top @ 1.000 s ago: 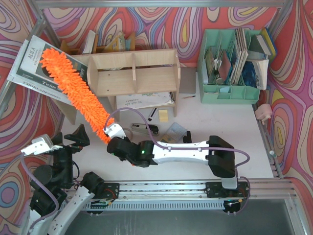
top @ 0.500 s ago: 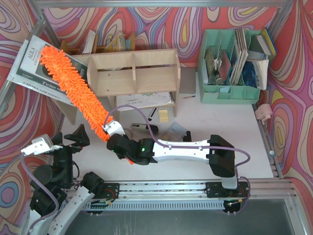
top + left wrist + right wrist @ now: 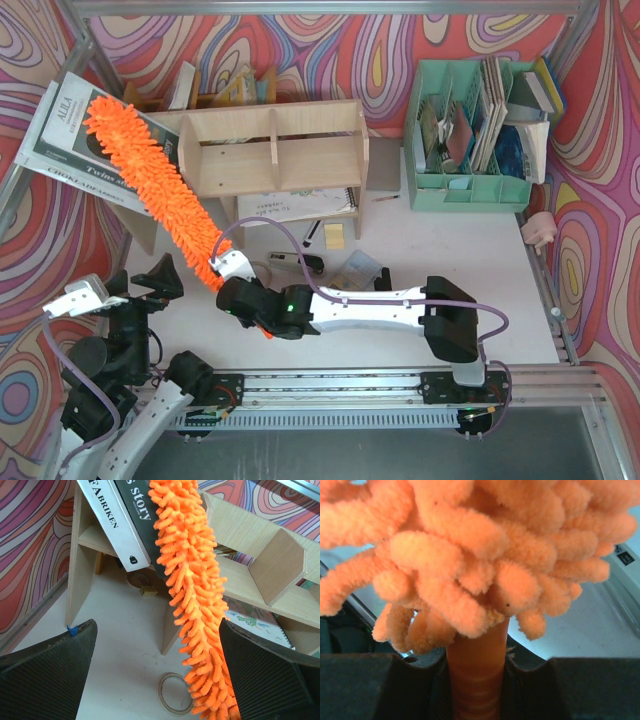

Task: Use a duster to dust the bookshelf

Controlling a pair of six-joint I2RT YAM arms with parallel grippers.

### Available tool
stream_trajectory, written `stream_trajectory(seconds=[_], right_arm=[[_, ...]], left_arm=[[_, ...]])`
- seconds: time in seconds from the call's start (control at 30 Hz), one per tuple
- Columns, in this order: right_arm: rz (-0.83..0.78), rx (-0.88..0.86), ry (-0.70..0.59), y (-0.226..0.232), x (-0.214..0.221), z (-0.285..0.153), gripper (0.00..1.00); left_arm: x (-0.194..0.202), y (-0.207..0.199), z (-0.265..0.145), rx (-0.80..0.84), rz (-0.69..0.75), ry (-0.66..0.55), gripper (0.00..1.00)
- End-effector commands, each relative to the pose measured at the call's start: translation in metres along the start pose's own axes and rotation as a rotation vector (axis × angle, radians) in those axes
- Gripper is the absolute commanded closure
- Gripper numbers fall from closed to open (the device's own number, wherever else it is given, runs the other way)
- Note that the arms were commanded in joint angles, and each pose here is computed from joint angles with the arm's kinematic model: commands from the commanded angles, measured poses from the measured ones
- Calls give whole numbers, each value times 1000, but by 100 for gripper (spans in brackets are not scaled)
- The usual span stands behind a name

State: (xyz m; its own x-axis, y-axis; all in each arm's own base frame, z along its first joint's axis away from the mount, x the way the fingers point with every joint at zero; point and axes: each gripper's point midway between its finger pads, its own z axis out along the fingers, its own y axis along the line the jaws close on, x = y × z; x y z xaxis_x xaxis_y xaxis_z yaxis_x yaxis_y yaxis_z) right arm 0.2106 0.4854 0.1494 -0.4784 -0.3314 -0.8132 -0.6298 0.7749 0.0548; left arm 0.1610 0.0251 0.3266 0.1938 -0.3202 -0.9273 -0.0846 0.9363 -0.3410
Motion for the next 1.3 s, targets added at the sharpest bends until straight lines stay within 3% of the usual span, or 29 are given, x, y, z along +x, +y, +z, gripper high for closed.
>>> stream_trajectory(seconds=[0.0, 0.23, 0.57, 1.07, 1.27], right_arm=[[38, 56, 31, -9, 10, 5, 100], [49, 30, 4, -5, -1, 2, 100], [-12, -135, -164, 33, -52, -21, 100], [75, 29, -26, -1, -5, -5, 100], [87, 36, -22, -2, -6, -5, 100]], left_arm=[[0, 3, -1, -13, -14, -12, 2], [0, 3, 0, -13, -14, -12, 2], [1, 3, 0, -16, -16, -13, 2], [1, 4, 0, -20, -17, -12, 2], [1, 4, 0, -20, -19, -12, 2]])
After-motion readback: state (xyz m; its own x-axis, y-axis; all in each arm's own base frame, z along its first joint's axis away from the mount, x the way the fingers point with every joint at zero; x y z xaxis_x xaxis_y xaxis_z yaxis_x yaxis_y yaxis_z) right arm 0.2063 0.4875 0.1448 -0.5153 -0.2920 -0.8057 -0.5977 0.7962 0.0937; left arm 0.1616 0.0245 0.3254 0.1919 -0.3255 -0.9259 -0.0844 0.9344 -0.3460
